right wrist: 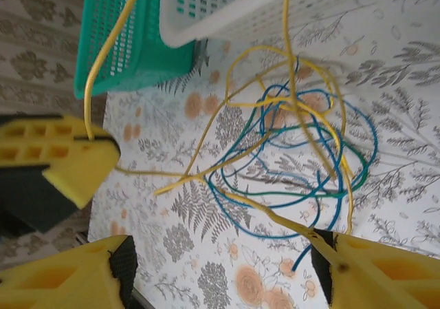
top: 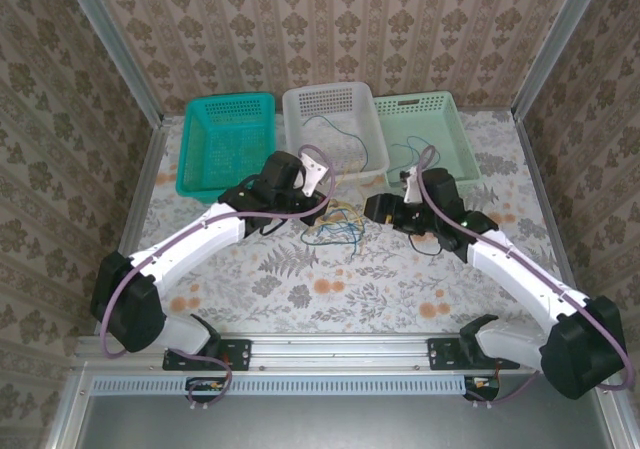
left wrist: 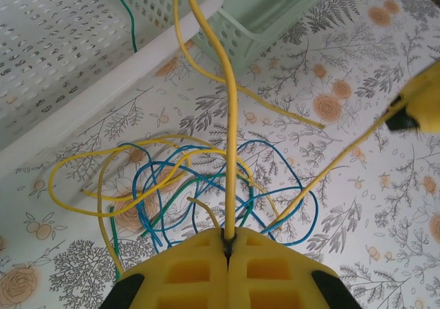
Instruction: Untangle the cables
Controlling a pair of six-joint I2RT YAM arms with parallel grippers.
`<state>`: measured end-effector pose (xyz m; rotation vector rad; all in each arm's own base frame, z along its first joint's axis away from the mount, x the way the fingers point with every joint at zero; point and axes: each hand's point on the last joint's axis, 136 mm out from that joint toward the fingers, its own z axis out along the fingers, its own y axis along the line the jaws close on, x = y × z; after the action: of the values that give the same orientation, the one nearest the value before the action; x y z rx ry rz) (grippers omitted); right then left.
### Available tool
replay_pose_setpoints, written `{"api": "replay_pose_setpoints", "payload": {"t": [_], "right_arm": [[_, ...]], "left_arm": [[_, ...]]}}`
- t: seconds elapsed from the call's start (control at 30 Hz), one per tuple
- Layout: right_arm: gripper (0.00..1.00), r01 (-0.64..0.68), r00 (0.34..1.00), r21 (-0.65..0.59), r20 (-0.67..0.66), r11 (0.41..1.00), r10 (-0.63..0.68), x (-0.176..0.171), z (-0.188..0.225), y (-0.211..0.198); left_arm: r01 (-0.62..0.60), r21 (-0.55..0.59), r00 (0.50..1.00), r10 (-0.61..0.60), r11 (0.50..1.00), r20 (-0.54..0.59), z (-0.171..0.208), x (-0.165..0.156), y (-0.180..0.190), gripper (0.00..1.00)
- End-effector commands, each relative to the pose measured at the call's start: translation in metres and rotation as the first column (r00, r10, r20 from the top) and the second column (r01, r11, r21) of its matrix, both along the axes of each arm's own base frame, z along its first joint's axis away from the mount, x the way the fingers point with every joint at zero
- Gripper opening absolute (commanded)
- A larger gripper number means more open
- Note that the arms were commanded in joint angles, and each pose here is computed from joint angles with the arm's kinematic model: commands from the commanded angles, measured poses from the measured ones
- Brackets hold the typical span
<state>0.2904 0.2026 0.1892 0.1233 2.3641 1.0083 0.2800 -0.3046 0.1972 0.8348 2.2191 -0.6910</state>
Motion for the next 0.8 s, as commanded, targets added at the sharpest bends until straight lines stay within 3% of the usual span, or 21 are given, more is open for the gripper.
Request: {"api": "replay_pose_setpoints", "payload": {"t": [0.0, 0.23, 0.77], "right_arm": [[0.68, 0.063, 0.996, -0.093, 0.077, 0.994, -0.056, -0.001, 0.005, -0.014], [0.64, 0.126, 0.992, -0.133, 0.02, 0.983, -0.124, 0.007, -0.015, -0.021], [0.44, 0.242, 0.97, -0.004, -0.009, 0.97, -0.242, 0.047, -0.023, -0.005]], "left_arm": [[-0.029, -0.031, 1.0, 0.029, 0.999, 0.01, 0.006, 0.003, -0.003, 0.0], [-0.014, -0.058, 0.999, 0.016, 0.998, 0.029, 0.012, 0.0, -0.006, 0.0], [0.007, -0.16, 0.995, 0.009, 0.987, 0.096, 0.033, -0.01, -0.012, 0.0]]}}
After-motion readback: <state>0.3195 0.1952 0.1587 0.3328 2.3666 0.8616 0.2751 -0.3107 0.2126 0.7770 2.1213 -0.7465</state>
